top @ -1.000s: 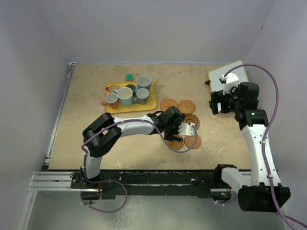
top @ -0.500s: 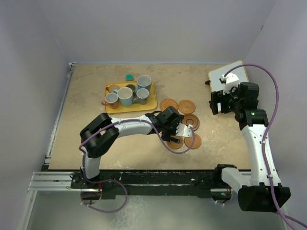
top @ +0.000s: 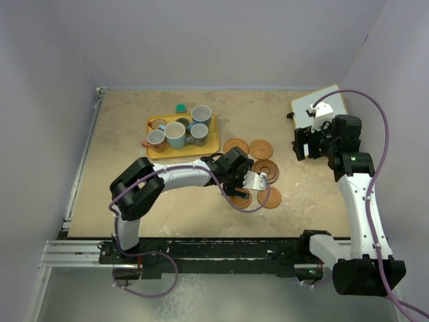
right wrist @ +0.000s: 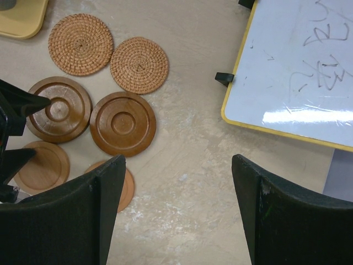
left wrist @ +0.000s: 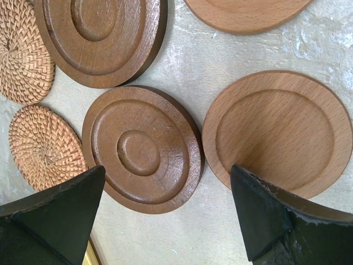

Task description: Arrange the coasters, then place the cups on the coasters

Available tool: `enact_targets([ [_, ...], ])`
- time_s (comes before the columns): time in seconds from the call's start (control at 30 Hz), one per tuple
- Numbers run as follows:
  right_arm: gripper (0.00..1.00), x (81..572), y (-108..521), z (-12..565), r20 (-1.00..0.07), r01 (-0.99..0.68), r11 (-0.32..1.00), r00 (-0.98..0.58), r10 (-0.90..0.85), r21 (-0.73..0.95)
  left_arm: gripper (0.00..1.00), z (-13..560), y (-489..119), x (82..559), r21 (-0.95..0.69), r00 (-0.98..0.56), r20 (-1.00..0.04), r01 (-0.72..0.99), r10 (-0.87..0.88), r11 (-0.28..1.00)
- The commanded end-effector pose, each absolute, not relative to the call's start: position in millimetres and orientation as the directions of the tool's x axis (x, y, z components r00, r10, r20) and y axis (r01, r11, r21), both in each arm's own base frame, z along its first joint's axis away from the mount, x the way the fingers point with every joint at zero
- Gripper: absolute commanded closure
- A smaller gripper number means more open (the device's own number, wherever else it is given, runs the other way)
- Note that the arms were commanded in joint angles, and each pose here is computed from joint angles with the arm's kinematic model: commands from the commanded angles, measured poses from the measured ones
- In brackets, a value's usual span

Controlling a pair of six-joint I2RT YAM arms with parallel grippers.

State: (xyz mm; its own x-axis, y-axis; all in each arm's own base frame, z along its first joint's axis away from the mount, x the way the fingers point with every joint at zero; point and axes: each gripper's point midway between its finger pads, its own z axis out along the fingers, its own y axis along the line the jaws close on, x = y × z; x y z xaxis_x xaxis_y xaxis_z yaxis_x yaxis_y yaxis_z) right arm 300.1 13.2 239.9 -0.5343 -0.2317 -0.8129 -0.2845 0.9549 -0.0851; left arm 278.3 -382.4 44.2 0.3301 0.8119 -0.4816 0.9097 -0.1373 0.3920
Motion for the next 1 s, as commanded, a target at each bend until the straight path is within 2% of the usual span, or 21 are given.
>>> enact_targets([
  [0.0, 0.2, 305.2, 13.8, 253.5, -0.833, -0.296, 0.95, -0.498, -0.243, -0.099, 0.08, 60.5, -380.4, 274.9, 0.381, 0.321, -0.511, 0.916, 0.797, -0.125],
  [0.27, 0.2, 305.8, 9.2, 252.0, -0.829, -0.28, 0.953, -0.5, -0.25, -0.118, 0.08, 109.6, -405.4, 265.1, 0.318, 0.249, -0.665, 0.947, 0.705, -0.035],
  [0.47, 0.2, 308.2, 9.3, 258.6, -0.841, -0.298, 0.942, -0.461, -0.282, -0.153, 0.08, 147.7, -404.8, 271.6, 0.309, 0.217, -0.74, 0.95, 0.637, 0.034],
  [0.73, 0.19, 305.5, 12.5, 263.6, -0.854, -0.314, 0.936, -0.431, -0.291, -0.16, 0.08, 191.1, -360.3, 316.6, 0.333, 0.116, -0.79, 0.906, 0.603, 0.262],
  [0.97, 0.19, 304.7, 18.2, 261.4, -0.854, -0.346, 0.927, -0.429, -0.295, -0.147, 0.1, 221.4, -288.2, 356.8, 0.288, -0.019, -0.834, 0.837, 0.551, 0.465],
])
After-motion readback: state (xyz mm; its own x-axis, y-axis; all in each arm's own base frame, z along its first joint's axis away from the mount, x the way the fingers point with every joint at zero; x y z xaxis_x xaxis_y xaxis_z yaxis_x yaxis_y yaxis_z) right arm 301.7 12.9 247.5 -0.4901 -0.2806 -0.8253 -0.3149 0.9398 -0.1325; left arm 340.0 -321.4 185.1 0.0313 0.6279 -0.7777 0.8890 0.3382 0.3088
